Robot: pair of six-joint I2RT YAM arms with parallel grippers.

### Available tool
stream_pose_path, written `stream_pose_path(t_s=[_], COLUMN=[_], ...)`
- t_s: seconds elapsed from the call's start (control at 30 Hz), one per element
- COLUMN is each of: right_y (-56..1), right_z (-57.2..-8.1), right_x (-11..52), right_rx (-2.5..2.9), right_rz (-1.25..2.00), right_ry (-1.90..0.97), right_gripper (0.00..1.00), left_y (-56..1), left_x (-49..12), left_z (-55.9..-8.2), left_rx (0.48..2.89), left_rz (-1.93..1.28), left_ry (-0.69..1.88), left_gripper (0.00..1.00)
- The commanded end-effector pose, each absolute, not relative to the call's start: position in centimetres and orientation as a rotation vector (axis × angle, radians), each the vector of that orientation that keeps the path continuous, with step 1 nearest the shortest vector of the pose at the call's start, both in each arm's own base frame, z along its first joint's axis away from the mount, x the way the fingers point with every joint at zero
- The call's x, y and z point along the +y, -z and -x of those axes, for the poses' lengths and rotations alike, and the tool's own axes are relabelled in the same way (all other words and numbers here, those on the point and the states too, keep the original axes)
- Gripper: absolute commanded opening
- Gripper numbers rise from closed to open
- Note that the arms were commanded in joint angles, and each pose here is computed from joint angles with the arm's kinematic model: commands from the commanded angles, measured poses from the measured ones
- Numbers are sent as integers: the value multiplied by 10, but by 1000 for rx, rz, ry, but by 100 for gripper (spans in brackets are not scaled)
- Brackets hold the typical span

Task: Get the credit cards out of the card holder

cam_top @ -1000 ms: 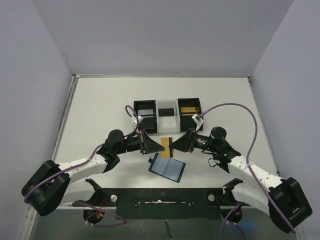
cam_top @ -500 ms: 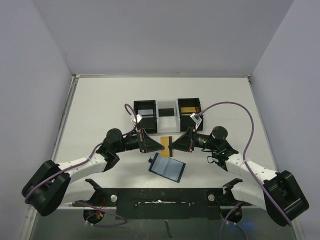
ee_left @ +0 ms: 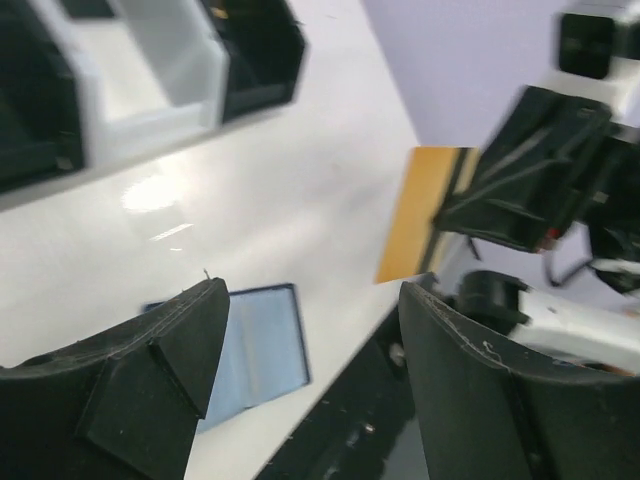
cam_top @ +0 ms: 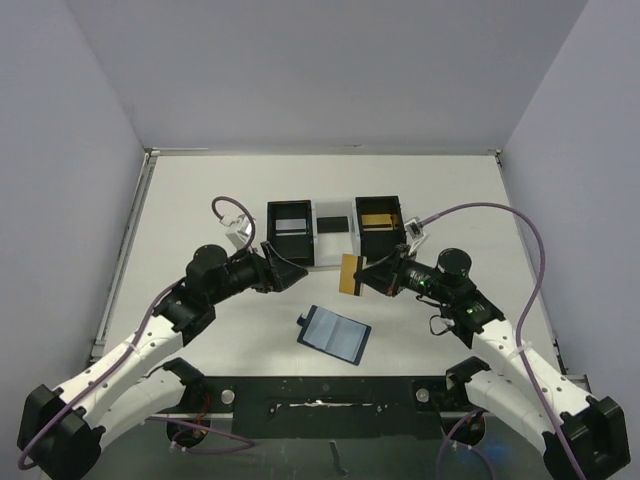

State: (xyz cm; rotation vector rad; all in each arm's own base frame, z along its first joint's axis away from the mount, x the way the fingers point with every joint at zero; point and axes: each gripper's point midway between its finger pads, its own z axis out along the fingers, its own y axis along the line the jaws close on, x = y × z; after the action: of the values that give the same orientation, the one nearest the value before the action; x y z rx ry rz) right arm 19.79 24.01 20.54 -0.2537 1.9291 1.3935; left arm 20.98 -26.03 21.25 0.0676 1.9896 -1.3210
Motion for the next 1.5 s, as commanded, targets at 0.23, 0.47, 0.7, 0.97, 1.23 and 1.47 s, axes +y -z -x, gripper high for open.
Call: stream_pose_path(t_s=[0.23, 0.47, 0.7, 0.97, 1.23, 1.47], right_y=[-244, -256, -248, -241, -228, -225], right_z=[-241, -253, -269, -293, -317, -336], right_x=[180, 153, 148, 125, 116, 119], right_rx=[1703, 1614, 1663, 1718, 1807, 1800], right_rz=[381, 428, 521, 467, 523, 602], right_ry=[-745, -496, -363, -177, -171, -285], right_gripper=[0, 0, 0, 0, 0, 0], left_y=[-206, -195, -190, -198, -204, -199], left_x=[-162, -122, -93, -79, -66, -70], left_z=[-259, -283, -290, -299, -301, -302], left_rx=[2078, 2069, 2045, 1999, 1956, 1974], left_rz=[-15, 74, 167, 211, 238, 225], left_ry=[535, 389, 323, 288, 287, 312], left_gripper=[72, 78, 78, 78, 78, 78])
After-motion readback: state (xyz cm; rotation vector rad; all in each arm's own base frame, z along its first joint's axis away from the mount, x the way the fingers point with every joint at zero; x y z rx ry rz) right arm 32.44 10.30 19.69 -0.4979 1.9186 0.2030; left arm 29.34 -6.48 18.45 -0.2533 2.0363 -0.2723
